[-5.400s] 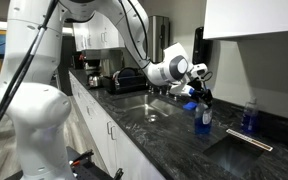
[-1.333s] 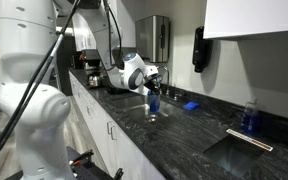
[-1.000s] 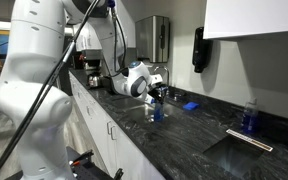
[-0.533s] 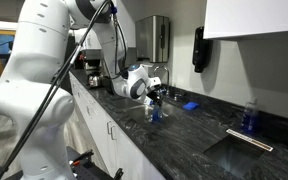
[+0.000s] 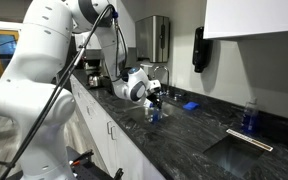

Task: Pick up the bottle from the counter and put it in the sink

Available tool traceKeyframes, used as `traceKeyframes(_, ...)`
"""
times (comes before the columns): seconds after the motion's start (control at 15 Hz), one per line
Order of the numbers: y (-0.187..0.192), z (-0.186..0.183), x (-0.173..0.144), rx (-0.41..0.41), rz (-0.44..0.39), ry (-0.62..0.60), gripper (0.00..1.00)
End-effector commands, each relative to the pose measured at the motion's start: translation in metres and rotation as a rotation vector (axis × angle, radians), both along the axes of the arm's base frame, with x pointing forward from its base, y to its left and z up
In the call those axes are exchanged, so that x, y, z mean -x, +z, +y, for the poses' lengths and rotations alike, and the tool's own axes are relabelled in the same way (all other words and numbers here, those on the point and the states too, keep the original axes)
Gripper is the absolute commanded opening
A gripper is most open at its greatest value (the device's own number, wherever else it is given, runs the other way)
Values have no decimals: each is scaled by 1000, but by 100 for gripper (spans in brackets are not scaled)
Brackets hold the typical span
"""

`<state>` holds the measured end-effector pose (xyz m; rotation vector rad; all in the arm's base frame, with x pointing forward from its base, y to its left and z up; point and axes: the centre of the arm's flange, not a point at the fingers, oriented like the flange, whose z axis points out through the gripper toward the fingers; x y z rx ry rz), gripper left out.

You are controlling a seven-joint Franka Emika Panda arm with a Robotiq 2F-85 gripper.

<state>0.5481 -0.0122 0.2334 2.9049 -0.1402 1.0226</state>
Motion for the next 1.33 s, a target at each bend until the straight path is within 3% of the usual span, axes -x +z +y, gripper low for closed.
traceKeyframes(0.0, -4, 3, -15, 4, -22, -16, 8)
traceKeyframes(1.27, -15, 5, -20, -2, -16, -20, 8)
